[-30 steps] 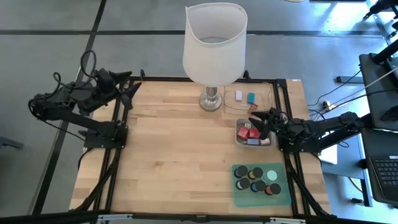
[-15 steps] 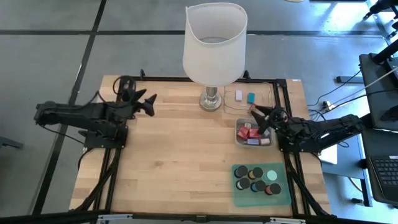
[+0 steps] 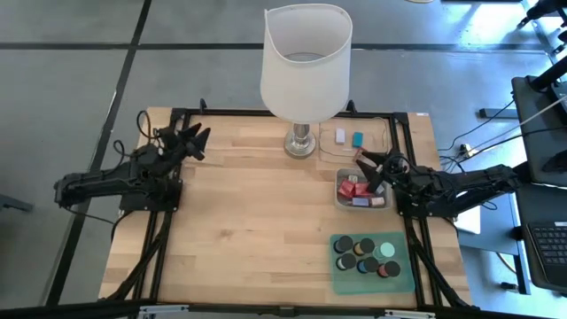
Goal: Pick & Place Office items
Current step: Return to Home Position
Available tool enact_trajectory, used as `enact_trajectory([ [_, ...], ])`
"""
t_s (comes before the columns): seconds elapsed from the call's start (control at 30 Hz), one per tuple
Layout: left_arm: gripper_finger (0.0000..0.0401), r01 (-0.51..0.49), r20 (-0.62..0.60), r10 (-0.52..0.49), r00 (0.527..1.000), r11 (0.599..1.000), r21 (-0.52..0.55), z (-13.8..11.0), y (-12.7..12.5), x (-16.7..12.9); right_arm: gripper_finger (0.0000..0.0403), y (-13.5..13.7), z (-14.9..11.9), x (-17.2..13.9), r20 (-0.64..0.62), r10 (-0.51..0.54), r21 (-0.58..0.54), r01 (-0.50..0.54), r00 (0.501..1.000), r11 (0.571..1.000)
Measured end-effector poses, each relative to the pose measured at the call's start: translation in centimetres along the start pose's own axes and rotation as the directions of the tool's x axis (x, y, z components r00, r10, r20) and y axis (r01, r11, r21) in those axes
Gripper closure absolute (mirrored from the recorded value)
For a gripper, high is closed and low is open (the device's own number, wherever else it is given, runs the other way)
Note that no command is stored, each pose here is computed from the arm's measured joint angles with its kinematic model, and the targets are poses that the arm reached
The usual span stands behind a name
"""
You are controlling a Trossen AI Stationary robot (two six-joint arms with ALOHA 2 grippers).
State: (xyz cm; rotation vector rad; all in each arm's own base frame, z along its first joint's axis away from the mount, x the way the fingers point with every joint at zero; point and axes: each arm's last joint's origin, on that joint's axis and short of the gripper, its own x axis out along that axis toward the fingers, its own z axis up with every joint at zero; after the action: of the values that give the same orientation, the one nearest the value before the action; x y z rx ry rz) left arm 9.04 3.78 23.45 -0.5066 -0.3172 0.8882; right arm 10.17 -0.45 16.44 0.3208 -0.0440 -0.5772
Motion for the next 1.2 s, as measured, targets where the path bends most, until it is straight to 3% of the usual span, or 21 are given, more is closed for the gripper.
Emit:
enact_trajectory([
  [0.27, 0.0104, 0.022, -0.036, -0.023, 0.999, 1.0, -0.019, -2.3, 1.8, 0.4, 0.0181, 0.0, 0.0, 0.0, 0.0, -0.001, 0.0, 0.001, 1.0, 1.0],
  [0.57, 0.0104, -0.118, -0.036, 0.119, 0.992, 0.993, 0.03, -4.4, 3.7, 0.7, 0.0181, -0.1, -0.1, 0.0, -0.01, -0.005, -0.01, 0.005, 1.0, 1.0],
  [0.93, 0.0104, -0.401, 0.045, 0.399, 0.916, 0.905, 0.144, -5.1, 5.4, 0.5, 0.0181, -0.1, -0.1, 0.0, -0.012, -0.006, -0.012, 0.005, 1.0, 1.0],
  [1.2, 0.0104, -0.426, 0.052, 0.434, 0.9, 0.846, 0.321, -5.2, 5.7, 0.4, 0.0181, -0.1, -0.1, 0.0, -0.012, -0.006, -0.012, 0.005, 1.0, 1.0],
])
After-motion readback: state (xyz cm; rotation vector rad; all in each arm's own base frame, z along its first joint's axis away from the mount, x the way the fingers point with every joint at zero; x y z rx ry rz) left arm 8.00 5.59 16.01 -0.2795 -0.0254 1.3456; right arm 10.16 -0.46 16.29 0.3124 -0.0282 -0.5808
